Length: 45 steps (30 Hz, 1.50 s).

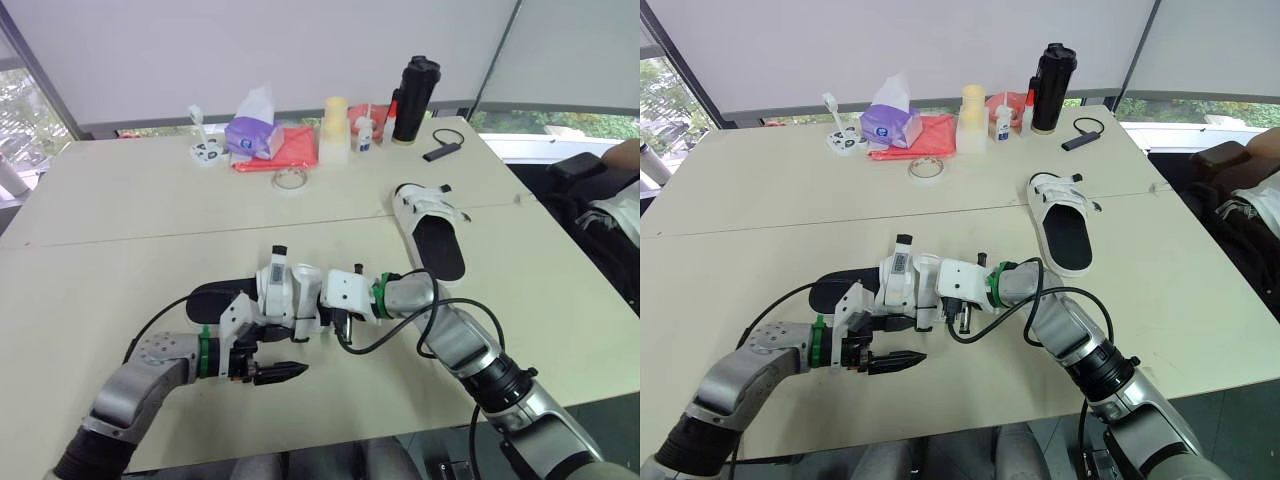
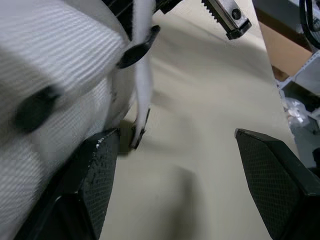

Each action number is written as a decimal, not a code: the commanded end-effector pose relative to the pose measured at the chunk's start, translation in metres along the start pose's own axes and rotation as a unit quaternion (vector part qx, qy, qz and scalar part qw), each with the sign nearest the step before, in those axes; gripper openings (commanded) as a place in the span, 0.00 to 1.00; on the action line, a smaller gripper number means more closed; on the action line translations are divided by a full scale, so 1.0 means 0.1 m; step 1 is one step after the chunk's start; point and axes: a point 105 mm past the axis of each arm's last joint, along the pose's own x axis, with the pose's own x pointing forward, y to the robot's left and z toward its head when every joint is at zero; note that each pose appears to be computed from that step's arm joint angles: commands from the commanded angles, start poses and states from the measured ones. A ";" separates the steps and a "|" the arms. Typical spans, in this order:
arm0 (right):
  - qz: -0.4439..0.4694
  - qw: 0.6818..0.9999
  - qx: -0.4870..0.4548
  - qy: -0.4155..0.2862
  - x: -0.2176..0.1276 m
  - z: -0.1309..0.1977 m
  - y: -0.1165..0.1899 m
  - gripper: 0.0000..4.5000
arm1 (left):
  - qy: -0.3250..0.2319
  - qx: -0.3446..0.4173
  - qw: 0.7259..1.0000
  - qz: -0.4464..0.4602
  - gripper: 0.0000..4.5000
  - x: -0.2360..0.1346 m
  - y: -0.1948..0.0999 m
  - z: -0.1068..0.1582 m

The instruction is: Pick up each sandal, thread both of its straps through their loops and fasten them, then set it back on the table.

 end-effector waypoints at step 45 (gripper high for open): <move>0.020 0.999 0.016 0.026 0.07 -0.15 0.11 0.00 | -0.064 -0.057 0.987 -0.138 0.01 -0.20 -0.58 0.55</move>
